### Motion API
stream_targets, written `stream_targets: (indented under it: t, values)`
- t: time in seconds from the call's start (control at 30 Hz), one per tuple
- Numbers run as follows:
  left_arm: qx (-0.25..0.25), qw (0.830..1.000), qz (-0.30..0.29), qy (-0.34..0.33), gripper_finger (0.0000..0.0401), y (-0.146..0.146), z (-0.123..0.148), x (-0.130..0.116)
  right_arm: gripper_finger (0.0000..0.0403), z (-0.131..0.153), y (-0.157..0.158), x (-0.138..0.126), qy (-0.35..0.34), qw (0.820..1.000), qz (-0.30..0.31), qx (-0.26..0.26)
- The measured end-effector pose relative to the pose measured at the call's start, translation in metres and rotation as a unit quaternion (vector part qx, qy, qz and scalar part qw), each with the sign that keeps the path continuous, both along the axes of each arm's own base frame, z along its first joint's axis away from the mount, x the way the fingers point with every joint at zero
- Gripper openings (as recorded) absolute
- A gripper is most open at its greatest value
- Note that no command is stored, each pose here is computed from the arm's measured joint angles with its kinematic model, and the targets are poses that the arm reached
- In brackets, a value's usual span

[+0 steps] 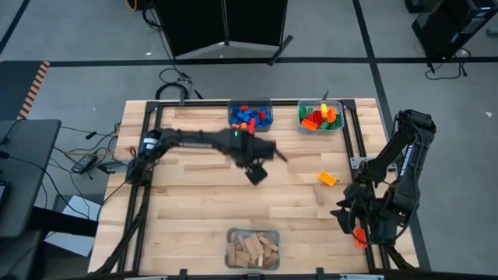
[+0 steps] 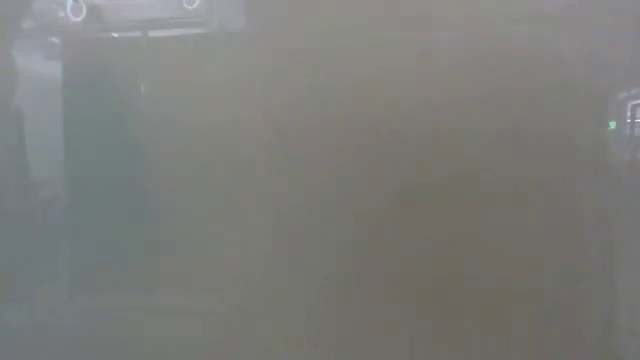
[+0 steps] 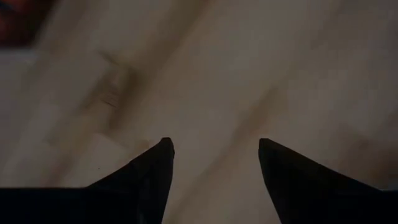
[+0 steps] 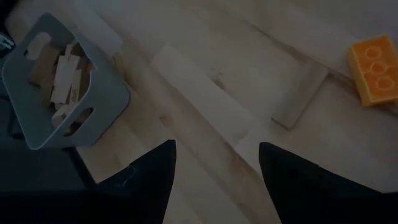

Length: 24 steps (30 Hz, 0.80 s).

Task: Sort blocks by size
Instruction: Put the brown block into the gray bin

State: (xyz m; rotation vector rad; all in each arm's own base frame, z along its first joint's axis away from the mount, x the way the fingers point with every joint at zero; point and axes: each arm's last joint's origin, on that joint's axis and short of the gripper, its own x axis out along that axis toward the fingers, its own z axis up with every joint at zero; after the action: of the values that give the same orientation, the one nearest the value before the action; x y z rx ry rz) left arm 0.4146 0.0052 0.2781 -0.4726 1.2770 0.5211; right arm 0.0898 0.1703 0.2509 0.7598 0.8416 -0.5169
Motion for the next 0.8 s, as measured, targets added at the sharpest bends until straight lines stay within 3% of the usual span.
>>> stream_targets:
  t: [0.33, 0.57, 0.8]
  values:
    - [0.01, 0.987, -0.108, 0.122, 0.024, 0.073, -0.013, -0.026, 0.0244, -0.001, -0.017, 0.007, 0.014, 0.997, -0.067, -0.035]
    - [-0.006, 0.97, -0.169, 0.177, 0.024, 0.083, -0.049, -0.038, 0.0244, -0.001, -0.034, 0.013, 0.036, 0.986, -0.149, -0.06]
    - [0.002, 0.967, -0.199, 0.159, 0.024, 0.091, -0.071, -0.037, 0.0244, -0.001, -0.045, 0.023, 0.055, 0.978, -0.192, -0.062]
